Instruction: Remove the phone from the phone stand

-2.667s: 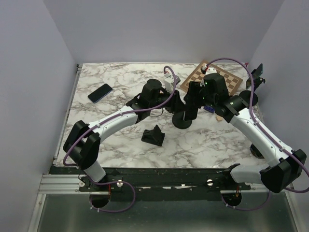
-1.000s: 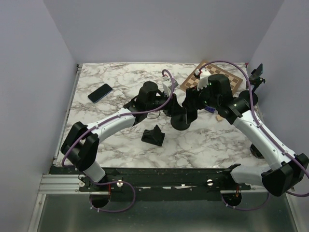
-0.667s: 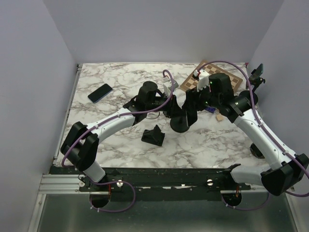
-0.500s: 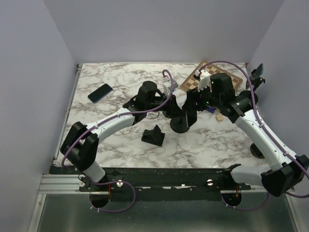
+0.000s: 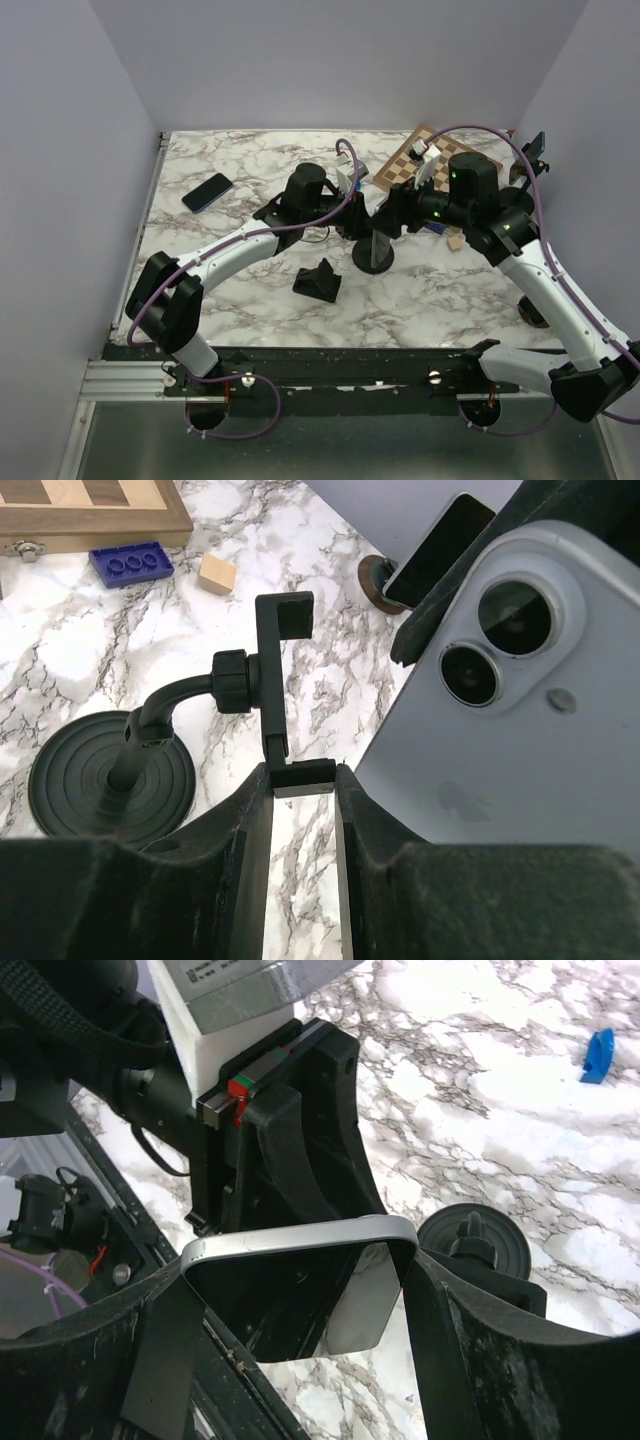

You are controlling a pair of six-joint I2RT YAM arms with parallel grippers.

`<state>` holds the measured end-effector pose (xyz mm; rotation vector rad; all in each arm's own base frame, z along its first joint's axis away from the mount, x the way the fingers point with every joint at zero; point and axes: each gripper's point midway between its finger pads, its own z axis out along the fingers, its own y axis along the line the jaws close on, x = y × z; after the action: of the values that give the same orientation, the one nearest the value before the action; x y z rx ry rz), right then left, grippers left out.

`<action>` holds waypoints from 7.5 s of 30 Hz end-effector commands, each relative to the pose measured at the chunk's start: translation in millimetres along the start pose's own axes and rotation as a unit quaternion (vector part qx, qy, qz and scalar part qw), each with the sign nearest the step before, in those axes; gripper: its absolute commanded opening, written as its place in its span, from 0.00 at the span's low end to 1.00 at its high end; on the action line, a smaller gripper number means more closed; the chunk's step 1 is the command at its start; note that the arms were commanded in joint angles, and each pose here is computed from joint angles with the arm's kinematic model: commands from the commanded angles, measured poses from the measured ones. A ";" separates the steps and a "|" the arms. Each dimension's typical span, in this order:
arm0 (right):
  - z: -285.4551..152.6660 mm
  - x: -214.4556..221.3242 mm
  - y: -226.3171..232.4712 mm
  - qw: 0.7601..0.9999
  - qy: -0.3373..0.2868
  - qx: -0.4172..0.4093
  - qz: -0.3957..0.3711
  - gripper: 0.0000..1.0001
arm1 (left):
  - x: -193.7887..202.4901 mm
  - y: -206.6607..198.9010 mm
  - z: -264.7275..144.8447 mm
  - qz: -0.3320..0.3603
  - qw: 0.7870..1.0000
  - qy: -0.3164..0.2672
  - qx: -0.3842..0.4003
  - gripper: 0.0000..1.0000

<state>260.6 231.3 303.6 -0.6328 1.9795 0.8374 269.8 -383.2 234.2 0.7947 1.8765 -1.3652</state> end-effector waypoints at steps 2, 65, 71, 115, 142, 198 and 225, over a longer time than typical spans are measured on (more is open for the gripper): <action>-22.2 -46.3 2.4 0.996 -0.085 0.033 -0.014 0.01 | -32.6 -15.9 -13.1 0.025 0.999 -0.025 -0.001 0.01; 56.0 -65.7 49.6 0.987 -0.053 0.082 0.126 0.42 | -83.9 -46.1 -100.5 0.183 0.953 -0.179 -0.163 0.00; 35.7 -78.6 45.5 0.982 -0.098 0.096 0.128 1.00 | -99.5 -81.0 -126.5 0.218 0.938 -0.237 -0.127 0.00; -68.4 -90.3 12.4 0.939 -0.249 0.184 0.150 1.00 | 46.4 284.1 -265.0 -0.497 0.688 -0.382 -0.364 0.00; -86.4 -94.4 0.7 0.932 -0.255 0.226 0.128 1.00 | 42.5 297.8 -279.4 -0.526 0.674 -0.302 -0.422 0.78; -197.4 -8.5 -358.3 0.672 -0.175 0.667 0.271 1.00 | -99.2 -46.1 -130.6 0.145 0.946 -0.246 -0.151 0.88; -154.3 -9.3 -461.4 0.712 -0.158 0.657 0.192 0.70 | -99.5 -36.2 -125.4 0.033 0.966 -0.233 -0.105 0.84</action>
<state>492.5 -177.3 224.9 0.7784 1.8341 -0.3755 283.2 -278.2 345.0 0.3660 1.6093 -1.1241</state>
